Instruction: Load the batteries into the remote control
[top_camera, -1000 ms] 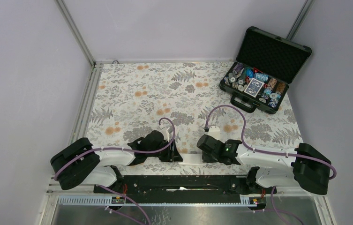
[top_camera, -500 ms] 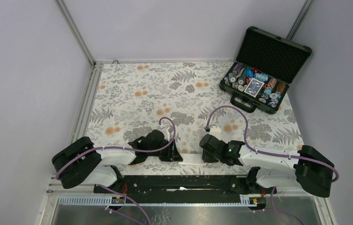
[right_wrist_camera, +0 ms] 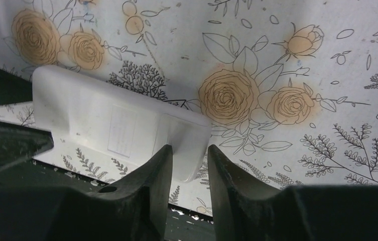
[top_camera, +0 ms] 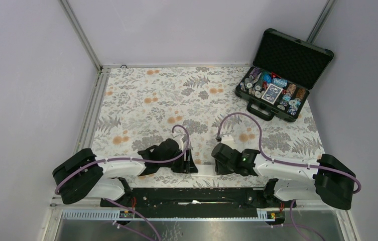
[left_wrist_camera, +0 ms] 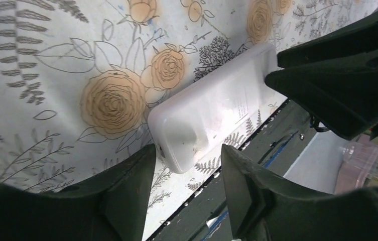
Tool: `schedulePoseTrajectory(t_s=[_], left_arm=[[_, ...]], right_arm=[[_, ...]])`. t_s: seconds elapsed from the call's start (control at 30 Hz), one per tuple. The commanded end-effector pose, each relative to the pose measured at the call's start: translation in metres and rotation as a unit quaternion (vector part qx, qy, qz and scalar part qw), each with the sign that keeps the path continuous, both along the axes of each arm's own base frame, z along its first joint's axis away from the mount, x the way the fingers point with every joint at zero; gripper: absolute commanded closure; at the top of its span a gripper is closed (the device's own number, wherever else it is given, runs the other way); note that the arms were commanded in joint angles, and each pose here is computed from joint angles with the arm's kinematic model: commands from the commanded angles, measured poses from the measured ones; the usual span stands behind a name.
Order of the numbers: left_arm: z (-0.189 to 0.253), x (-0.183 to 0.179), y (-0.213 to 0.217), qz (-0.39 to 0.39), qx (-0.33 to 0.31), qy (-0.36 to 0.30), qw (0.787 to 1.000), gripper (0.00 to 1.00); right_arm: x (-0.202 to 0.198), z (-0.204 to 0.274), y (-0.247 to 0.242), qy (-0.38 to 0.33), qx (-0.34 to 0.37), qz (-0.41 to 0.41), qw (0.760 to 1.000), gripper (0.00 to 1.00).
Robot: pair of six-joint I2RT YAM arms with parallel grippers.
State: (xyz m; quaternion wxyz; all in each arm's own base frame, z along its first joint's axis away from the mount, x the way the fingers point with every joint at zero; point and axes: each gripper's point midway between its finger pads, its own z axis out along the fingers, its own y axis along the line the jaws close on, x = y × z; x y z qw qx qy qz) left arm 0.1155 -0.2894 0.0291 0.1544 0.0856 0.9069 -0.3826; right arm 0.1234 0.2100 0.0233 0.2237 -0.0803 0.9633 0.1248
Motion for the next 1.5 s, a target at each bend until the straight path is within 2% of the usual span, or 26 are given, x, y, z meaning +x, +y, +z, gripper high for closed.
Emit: schedulePoseTrajectory(t_s=[0.0, 0.07, 0.33, 0.5, 0.67, 0.8, 1.03, 1.47], left_arm=[[-0.037, 0.002, 0.052, 0.036, 0.135, -0.011, 0.990, 0.42], [-0.034, 0.004, 0.057, 0.046, 0.144, -0.018, 0.988, 0.39], [-0.016, 0.015, 0.073, 0.088, 0.149, -0.052, 0.984, 0.32], [0.004, 0.015, 0.073, 0.098, 0.108, -0.075, 0.986, 0.31], [0.022, 0.013, 0.073, 0.111, 0.058, -0.087, 0.988, 0.26], [0.034, 0.011, 0.072, 0.118, 0.025, -0.093, 0.988, 0.20], [0.040, 0.007, 0.073, 0.117, 0.011, -0.094, 0.989, 0.15], [0.040, 0.003, 0.068, 0.099, 0.001, -0.092, 0.991, 0.14]], right_arm=[[0.000, 0.017, 0.009, -0.008, 0.001, 0.036, 0.999, 0.59], [0.002, 0.024, 0.011, -0.019, 0.003, 0.053, 0.998, 0.57], [0.009, 0.056, 0.026, -0.061, 0.009, 0.146, 0.987, 0.38], [0.012, 0.063, 0.034, -0.076, -0.002, 0.201, 0.977, 0.17], [0.011, 0.062, 0.045, -0.075, 0.002, 0.245, 0.967, 0.06], [0.011, 0.059, 0.058, -0.064, 0.021, 0.269, 0.961, 0.02], [0.015, 0.042, 0.065, -0.030, 0.026, 0.277, 0.960, 0.01], [-0.004, 0.009, 0.065, 0.040, 0.040, 0.279, 0.959, 0.00]])
